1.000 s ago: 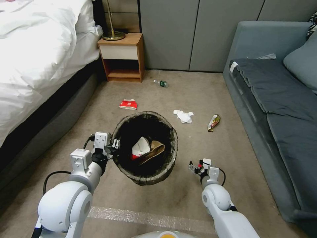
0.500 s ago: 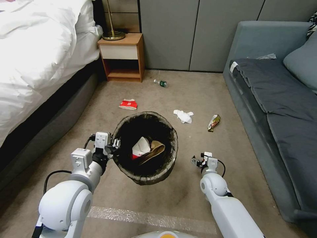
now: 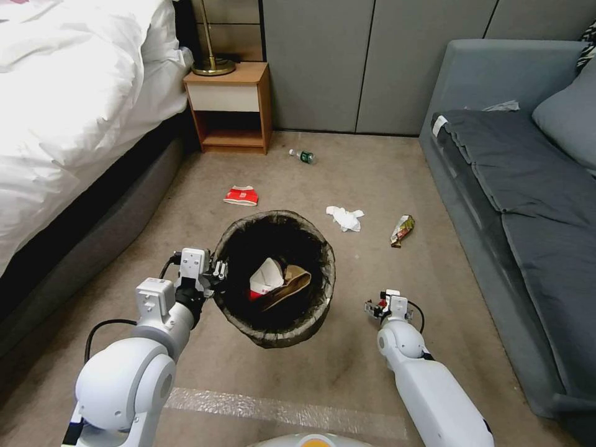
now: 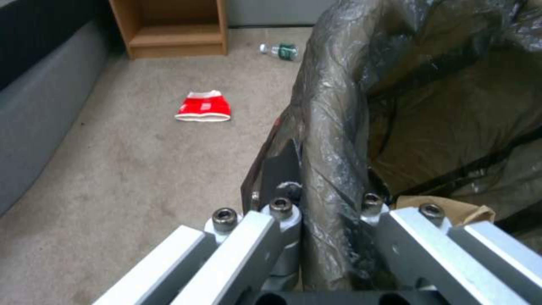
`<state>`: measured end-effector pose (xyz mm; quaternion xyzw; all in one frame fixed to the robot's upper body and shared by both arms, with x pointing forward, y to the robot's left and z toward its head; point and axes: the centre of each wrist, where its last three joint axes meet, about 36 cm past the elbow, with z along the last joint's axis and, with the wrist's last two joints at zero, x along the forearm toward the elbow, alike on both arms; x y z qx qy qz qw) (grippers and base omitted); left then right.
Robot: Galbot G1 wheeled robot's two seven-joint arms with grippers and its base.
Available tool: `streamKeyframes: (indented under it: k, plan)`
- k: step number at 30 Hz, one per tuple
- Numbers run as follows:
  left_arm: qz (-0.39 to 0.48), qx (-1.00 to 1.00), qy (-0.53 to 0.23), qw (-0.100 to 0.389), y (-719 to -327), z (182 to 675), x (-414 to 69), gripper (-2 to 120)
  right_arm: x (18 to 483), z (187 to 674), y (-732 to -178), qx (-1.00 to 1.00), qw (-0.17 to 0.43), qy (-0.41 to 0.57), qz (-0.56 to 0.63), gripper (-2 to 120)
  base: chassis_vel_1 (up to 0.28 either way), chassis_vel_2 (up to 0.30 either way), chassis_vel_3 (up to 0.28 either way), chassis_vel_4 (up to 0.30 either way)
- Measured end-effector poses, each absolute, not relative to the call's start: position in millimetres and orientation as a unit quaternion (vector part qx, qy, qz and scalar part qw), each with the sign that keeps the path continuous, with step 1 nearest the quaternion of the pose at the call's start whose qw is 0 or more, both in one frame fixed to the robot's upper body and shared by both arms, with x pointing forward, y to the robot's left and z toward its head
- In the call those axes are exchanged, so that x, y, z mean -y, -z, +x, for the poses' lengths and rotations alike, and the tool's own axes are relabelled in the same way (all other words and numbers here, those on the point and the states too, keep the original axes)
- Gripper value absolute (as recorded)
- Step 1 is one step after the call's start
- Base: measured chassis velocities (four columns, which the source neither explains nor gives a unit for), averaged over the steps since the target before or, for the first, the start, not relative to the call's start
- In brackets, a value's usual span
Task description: Pick up the trash bin, then pick up the garbage from the floor and place it into the trash bin.
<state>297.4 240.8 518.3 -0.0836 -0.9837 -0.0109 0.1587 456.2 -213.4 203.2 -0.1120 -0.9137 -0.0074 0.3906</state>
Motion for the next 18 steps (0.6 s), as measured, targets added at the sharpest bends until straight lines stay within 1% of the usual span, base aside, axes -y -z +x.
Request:
streamKeyframes:
  k: [7, 18]
  plan:
    - [-0.085, 0.984, 0.01, 0.159, -517.9, 297.6, -239.8, 3, 214.4, 460.6, -191.7, 0.909, 0.399, 0.006, -0.117, 100, 0.0, 0.0, 0.0, 0.0]
    - [-0.084, 0.983, 0.01, 0.161, -516.9, 298.5, -239.6, 3, 213.3, 461.2, -191.4, 0.911, 0.396, 0.005, -0.116, 100, 0.0, 0.0, 0.0, 0.0]
